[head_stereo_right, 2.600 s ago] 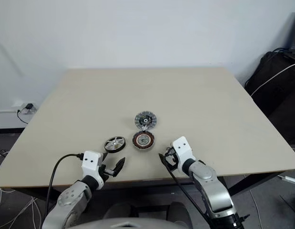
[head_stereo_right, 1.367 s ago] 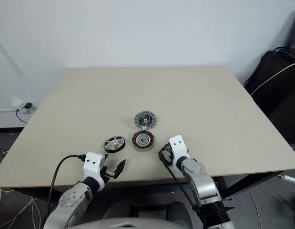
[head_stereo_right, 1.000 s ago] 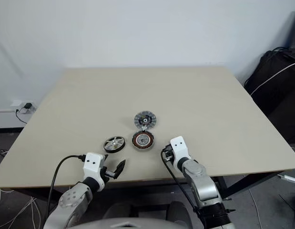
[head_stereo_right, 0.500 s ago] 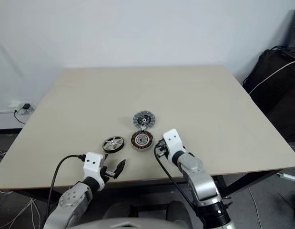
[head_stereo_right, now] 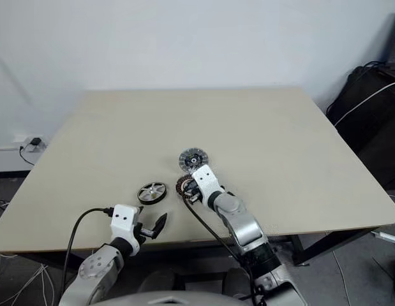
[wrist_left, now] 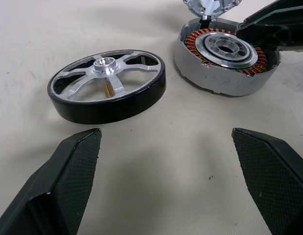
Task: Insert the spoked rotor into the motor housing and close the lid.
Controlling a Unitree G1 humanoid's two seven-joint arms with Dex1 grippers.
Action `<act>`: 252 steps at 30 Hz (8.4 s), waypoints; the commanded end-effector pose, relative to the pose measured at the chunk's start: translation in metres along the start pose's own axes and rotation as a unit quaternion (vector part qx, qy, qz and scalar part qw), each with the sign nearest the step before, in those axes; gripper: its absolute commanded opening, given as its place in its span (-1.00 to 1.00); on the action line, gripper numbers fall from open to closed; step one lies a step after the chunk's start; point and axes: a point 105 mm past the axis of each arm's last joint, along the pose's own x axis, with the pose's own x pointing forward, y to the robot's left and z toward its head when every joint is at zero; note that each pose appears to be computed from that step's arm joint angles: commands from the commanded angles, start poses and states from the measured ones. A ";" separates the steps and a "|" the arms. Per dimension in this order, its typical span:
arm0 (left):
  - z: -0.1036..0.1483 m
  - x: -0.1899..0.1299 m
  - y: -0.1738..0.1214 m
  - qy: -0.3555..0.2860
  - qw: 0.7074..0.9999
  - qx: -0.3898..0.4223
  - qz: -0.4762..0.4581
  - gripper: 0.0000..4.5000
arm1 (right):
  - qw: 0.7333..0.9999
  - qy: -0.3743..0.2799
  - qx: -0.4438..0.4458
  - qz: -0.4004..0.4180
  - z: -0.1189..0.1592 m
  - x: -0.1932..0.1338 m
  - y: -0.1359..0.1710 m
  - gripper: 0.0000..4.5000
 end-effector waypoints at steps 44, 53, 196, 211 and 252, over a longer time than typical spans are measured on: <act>0.017 -0.001 -0.004 -0.035 0.999 0.006 0.000 1.00 | 0.999 -0.030 0.002 0.024 0.017 0.009 0.005 0.31; 0.017 0.001 -0.005 -0.035 0.999 0.008 -0.004 1.00 | 0.999 -0.045 -0.016 -0.026 0.033 -0.003 -0.011 -0.40; 0.038 0.004 0.031 -0.144 0.968 -0.178 0.099 1.00 | 0.996 -0.082 -0.020 0.025 0.039 -0.024 0.002 -0.99; 0.031 0.029 0.041 -0.108 0.901 -0.403 0.116 1.00 | 0.998 -0.062 0.000 -0.011 0.022 -0.036 -0.009 -0.99; 0.032 0.044 0.007 -0.098 0.794 -0.599 0.027 -0.83 | 0.999 -0.043 0.005 -0.027 0.011 -0.040 -0.014 -1.00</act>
